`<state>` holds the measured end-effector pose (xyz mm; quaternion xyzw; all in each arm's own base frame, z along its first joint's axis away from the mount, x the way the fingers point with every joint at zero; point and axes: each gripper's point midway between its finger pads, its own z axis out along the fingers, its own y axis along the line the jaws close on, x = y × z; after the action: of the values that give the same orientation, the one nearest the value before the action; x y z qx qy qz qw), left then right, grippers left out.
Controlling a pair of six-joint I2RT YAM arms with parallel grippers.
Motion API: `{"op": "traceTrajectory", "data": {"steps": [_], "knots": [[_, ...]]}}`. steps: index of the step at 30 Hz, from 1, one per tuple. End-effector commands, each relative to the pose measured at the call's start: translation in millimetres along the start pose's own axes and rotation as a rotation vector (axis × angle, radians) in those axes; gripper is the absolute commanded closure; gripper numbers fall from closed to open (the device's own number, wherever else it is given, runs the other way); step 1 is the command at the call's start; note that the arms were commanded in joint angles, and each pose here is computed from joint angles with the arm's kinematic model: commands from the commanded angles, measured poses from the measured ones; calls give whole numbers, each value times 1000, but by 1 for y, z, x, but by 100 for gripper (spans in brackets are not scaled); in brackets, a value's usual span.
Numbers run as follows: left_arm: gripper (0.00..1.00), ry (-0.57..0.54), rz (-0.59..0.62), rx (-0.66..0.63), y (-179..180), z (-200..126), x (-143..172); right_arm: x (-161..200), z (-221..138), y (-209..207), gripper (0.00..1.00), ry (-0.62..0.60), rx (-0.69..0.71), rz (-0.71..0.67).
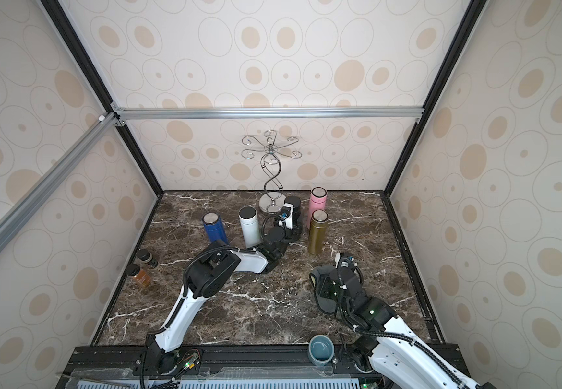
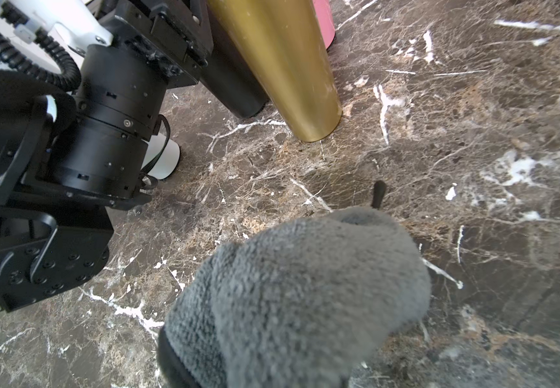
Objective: Wipe the surface of the thermos
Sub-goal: Place the thermos at the center of the board.
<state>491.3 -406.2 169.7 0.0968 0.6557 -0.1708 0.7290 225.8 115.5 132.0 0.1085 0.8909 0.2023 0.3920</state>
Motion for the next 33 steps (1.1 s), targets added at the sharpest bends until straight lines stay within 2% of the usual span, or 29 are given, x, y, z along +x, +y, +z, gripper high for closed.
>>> {"op": "traceTrajectory", "data": {"steps": [1,6,7,9,18,21,23,25,26,28,31,33], "knots": [[100,-61,-40,17,-7,10,-26,-10,-4,7,100,-21,-18,12],[100,-29,-31,27,-12,17,-22,-9,-3,6,100,-18,-18,14],[98,-23,-26,29,-12,18,-22,-9,-3,6,100,-17,-17,14],[87,-9,-22,30,-13,20,-18,-8,-3,6,100,-17,-17,14],[76,-4,-16,12,-8,17,-13,-7,-2,3,100,-16,-12,19],[65,-22,-15,4,-5,13,-17,-7,-2,3,100,-17,-11,21],[46,-25,-9,4,-5,12,-19,-7,-2,3,100,-16,-12,20],[41,-29,-6,-2,-2,10,-21,-7,-2,3,100,-16,-12,23],[34,-31,-4,-5,-1,8,-19,-7,-1,3,100,-17,-14,26],[31,-37,-6,-6,1,6,-21,-7,-1,4,100,-16,-15,30],[18,-41,-8,-7,1,3,-22,-6,0,4,100,-12,-16,32],[16,-45,-7,-7,1,2,-22,-7,0,4,100,-14,-17,33]]}}
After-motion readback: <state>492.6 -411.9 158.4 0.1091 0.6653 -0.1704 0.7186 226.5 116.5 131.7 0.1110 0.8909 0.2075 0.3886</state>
